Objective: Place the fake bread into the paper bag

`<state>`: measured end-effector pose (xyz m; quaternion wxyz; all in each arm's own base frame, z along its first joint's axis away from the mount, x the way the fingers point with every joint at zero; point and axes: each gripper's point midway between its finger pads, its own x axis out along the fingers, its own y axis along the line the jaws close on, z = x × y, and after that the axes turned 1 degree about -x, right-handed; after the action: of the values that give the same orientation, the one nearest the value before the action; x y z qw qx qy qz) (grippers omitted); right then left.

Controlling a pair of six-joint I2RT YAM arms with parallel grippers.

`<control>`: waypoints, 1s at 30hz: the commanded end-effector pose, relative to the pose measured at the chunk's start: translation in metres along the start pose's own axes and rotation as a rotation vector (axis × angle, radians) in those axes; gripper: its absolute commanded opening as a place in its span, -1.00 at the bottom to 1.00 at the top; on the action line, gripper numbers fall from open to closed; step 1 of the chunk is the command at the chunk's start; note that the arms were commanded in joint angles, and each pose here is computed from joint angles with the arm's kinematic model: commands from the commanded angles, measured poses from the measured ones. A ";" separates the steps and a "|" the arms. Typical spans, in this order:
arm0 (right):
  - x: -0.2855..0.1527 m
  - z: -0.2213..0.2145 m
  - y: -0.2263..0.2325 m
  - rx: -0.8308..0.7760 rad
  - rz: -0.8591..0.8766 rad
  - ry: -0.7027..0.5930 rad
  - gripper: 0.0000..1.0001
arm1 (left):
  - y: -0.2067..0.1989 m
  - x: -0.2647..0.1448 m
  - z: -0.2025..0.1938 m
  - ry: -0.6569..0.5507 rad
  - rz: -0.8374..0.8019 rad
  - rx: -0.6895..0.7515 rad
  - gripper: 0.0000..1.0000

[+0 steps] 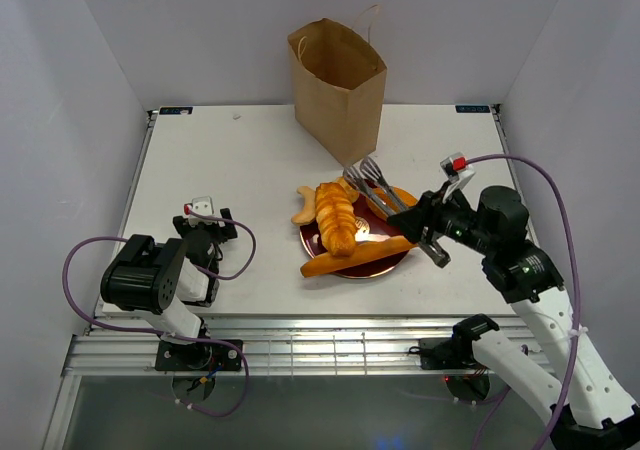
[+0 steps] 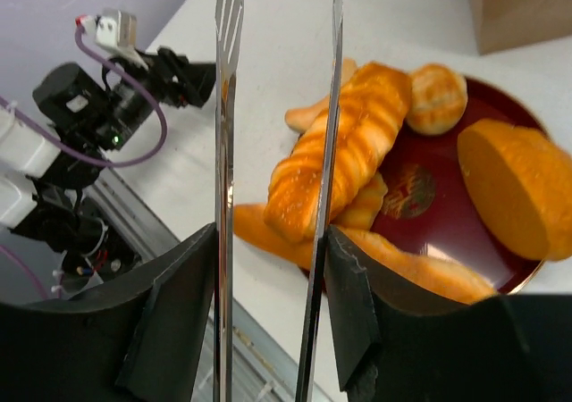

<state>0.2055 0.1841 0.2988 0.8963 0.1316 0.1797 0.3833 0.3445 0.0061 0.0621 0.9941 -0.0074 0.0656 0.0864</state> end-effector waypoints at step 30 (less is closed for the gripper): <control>0.027 -0.142 -0.013 0.526 0.046 0.254 0.25 | -0.005 0.005 0.034 -0.123 -0.016 -0.051 0.96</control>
<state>0.1674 0.1997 0.1474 0.8013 0.2970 0.3992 0.3322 0.3445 0.0061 0.0621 0.9941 -0.0074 0.0656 0.0864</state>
